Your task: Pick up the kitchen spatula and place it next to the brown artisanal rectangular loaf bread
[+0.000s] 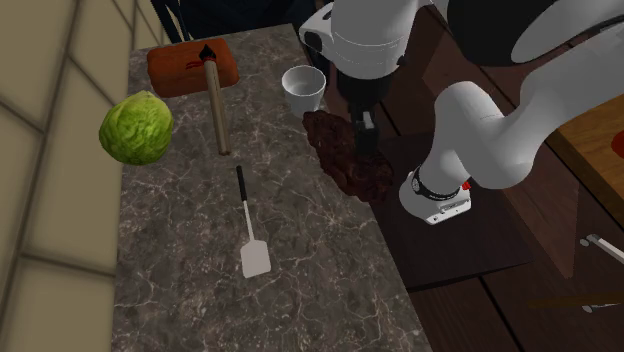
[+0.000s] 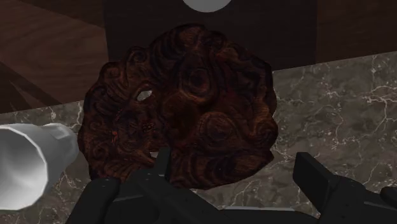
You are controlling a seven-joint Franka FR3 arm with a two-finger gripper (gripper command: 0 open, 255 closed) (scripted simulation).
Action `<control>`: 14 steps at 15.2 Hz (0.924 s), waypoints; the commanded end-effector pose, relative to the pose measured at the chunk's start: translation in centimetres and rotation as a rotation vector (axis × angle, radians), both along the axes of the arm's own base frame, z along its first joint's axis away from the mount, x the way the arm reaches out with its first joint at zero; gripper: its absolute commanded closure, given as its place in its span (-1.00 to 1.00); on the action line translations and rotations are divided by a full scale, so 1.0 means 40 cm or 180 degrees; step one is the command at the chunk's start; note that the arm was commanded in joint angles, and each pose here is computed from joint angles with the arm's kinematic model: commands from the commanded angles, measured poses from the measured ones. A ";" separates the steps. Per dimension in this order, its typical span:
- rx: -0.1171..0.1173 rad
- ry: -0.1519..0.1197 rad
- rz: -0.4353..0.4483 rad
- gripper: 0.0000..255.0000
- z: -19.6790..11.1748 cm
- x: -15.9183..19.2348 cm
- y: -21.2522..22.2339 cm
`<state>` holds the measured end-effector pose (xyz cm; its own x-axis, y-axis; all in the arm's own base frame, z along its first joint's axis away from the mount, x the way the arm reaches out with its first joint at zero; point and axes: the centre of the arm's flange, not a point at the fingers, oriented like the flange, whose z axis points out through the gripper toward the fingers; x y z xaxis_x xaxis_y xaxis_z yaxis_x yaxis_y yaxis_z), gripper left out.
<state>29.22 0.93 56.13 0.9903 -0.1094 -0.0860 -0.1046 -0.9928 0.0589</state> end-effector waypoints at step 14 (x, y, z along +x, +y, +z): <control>-0.0121 -0.0268 -0.2270 -1.00 -0.250 0.284 0.146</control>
<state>39.61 6.59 47.00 0.7248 -0.6890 -0.0033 -0.6876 -0.7236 0.0598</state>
